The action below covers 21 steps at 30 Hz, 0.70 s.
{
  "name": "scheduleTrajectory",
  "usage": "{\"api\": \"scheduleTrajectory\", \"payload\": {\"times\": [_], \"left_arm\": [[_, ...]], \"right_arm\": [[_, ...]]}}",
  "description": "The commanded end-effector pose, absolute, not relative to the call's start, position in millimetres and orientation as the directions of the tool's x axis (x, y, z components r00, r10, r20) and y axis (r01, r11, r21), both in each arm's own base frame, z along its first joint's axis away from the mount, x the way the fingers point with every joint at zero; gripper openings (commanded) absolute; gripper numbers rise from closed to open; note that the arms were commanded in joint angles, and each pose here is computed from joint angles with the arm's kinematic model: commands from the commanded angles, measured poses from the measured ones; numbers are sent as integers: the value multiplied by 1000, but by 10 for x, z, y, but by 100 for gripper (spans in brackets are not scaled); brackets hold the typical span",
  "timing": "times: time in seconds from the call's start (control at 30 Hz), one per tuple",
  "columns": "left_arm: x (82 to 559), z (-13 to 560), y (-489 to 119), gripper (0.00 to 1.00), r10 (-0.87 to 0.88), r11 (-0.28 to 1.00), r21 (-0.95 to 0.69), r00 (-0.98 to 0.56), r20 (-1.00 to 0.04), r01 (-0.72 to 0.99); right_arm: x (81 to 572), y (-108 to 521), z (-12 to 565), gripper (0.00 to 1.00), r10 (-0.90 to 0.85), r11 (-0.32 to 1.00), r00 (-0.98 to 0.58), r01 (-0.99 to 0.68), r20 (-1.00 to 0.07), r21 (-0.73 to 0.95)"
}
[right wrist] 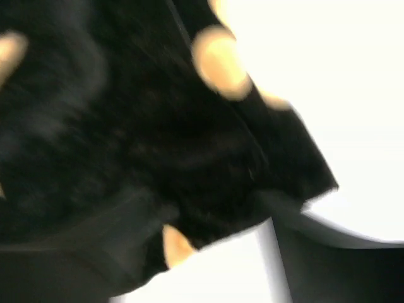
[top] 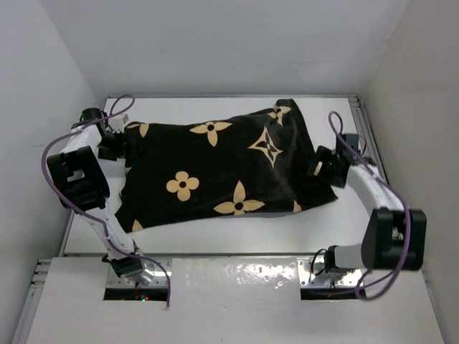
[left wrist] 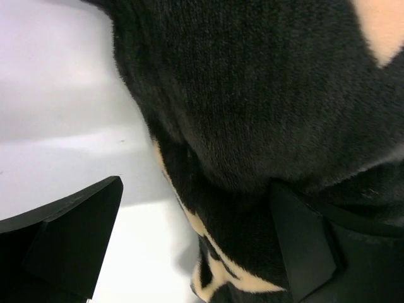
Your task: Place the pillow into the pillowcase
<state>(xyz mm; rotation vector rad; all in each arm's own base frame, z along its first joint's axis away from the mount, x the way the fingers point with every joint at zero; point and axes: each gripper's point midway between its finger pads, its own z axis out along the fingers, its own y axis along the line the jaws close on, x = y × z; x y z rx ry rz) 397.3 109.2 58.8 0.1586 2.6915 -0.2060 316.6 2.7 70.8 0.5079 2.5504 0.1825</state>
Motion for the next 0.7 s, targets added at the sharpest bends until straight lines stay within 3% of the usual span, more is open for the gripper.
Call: {"api": "scheduleTrajectory", "payload": {"times": [0.0, 0.1, 0.2, 0.27, 0.3, 0.33, 0.37, 0.43, 0.47, 0.53, 0.67], "left_arm": [[3973, 636, 1132, 100, 142, 986, -11, -875, -462, 165], [3938, 478, 1049, 100, 171, 982, 8, -878, -448, 187], [3930, 385, 900, 100, 180, 975, -36, -874, -451, 219], [3933, 359, 821, 89, 185, 968, -69, -869, -459, 242], [3937, 358, 792, 80, 193, 963, -79, -866, -462, 257], [3958, 356, 767, 50, 198, 960, -89, -865, -462, 267], [3977, 359, 741, 37, 200, 957, -99, -863, -464, 274], [4027, 372, 731, 12, 205, 954, -104, -864, -459, 282], [4048, 387, 690, 9, 210, 949, -113, -861, -463, 293], [4088, 422, 629, 0, 216, 943, -127, -855, -472, 309], [4176, 531, 499, 0, 229, 935, -127, -836, -499, 332]], "right_arm": [[2964, -104, 558, 99, 471, 878, -695, 432, -543, 207], [2933, -261, 383, 99, 505, 848, -661, 499, -555, 178], [2847, -345, 76, 99, 554, 813, -684, 567, -474, 132], [2801, -321, -69, 98, 604, 782, -669, 601, -432, 164], [2770, -297, -140, 96, 633, 763, -657, 619, -409, 187], [2833, -275, -136, 86, 667, 740, -625, 623, -406, 255], [2725, -229, -222, 78, 711, 700, -598, 656, -370, 283], [2782, -276, -176, 59, 751, 655, -528, 673, -397, 345], [2745, -283, -191, 36, 763, 641, -512, 682, -395, 353], [2655, -332, -186, 2, 791, 602, -469, 712, -393, 361], [2413, -535, -100, 0, 863, 457, -289, 798, -415, 394]]}}
